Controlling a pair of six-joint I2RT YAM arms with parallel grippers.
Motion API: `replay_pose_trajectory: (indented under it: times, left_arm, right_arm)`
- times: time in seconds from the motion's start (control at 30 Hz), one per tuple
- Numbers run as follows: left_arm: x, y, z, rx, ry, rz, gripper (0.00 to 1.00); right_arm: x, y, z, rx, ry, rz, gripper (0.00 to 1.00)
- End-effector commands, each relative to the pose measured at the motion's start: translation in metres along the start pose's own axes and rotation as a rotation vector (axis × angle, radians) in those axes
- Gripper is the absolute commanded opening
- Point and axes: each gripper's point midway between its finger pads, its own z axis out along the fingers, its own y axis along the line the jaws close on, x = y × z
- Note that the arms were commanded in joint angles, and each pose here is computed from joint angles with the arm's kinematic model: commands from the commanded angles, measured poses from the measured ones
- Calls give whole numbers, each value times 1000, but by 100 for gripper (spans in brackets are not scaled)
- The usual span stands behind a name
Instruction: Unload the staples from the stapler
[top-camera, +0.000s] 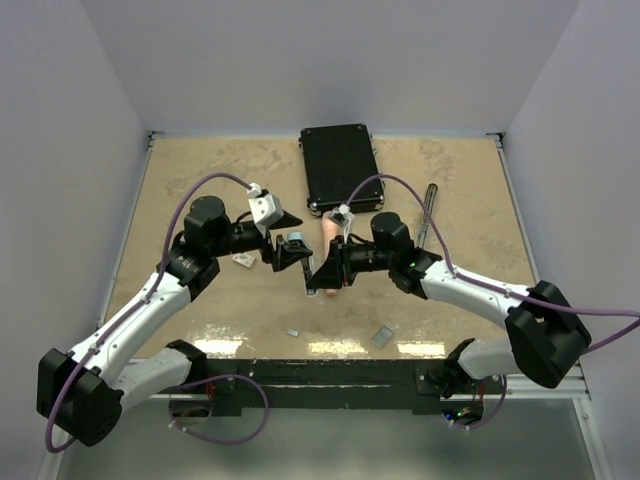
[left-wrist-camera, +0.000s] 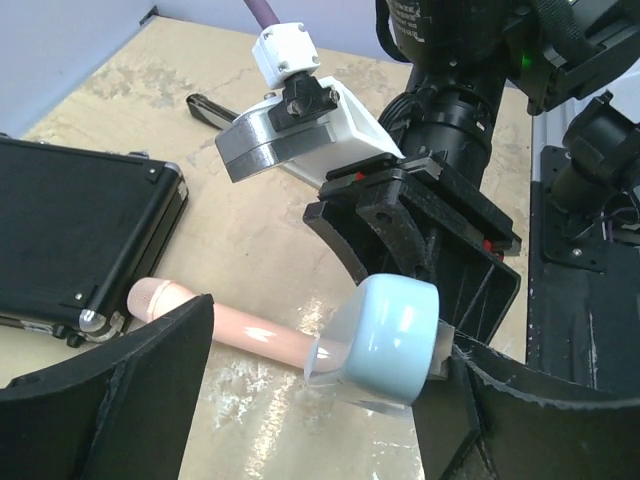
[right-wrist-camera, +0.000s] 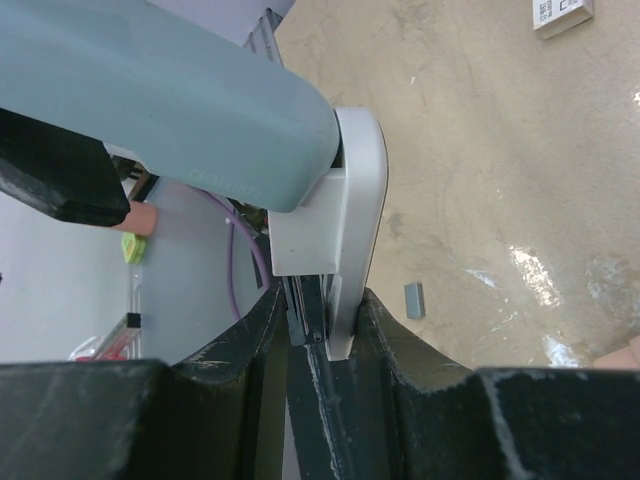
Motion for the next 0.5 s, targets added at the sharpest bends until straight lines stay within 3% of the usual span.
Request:
replay_pose_trajectory:
  times: [0.0, 0.23, 0.47]
  left_arm:
    - [-8, 3, -1, -11, -9, -99, 80]
    - [-6, -5, -10, -30, -67, -74, 73]
    - [-8, 0, -17, -86, -73, -53, 48]
  right_arm:
    - [-21, 46, -1, -142, -19, -92, 0]
    - [-25, 48, 0, -153, -14, -97, 0]
    - [-23, 43, 3, -150, -6, -88, 0]
